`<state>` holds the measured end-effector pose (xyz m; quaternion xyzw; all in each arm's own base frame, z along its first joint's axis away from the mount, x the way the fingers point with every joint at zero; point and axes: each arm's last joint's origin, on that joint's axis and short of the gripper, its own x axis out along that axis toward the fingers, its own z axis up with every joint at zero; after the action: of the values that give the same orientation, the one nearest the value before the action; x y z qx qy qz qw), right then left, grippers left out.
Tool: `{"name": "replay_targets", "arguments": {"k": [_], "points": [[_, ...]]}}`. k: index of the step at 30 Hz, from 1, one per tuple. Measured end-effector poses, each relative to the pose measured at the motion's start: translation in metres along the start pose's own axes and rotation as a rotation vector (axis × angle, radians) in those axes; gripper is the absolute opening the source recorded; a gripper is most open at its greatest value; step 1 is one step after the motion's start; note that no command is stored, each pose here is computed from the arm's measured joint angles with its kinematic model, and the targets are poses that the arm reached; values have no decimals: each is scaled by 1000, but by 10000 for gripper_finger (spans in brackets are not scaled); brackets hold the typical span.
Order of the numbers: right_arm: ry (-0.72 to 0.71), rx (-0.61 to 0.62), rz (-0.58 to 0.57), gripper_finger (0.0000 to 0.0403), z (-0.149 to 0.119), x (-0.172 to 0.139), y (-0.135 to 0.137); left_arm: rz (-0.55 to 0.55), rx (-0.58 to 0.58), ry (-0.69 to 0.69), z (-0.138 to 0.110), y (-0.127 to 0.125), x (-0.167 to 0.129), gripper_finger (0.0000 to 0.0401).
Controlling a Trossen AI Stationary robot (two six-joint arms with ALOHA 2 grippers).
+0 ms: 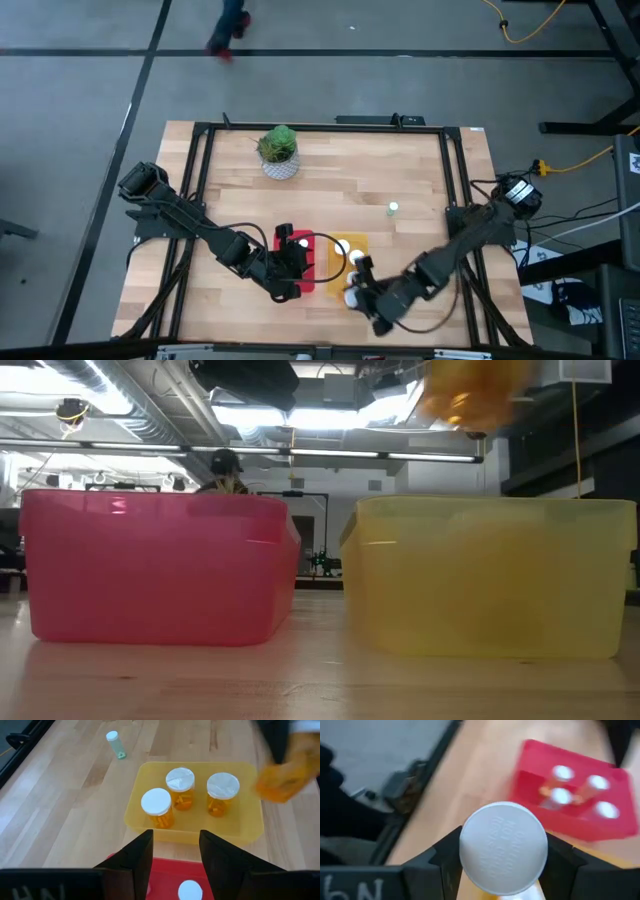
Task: Pick and place medicine bottles into bin by pill shape (circle, oval)
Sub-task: Put the orange capsule bottle into the yellow bin
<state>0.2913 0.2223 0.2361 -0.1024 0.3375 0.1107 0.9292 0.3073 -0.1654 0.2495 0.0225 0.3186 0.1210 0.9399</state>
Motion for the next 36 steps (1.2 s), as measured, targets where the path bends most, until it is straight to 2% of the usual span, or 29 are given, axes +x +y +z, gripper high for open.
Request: {"name": "replay_targets", "arguments": {"k": [7, 12, 26, 36], "points": [[40, 123, 35, 201, 4, 16, -40, 0, 2, 0, 0, 0, 0, 153], [85, 153, 31, 201, 0, 27, -57, 2, 5, 3, 0, 0, 0, 153], [217, 170, -19, 205, -22, 62, -72, 3, 8, 6, -1, 0, 0, 153], [247, 197, -33, 212, -27, 67, -75, 4, 8, 6, -1, 0, 0, 153]]}}
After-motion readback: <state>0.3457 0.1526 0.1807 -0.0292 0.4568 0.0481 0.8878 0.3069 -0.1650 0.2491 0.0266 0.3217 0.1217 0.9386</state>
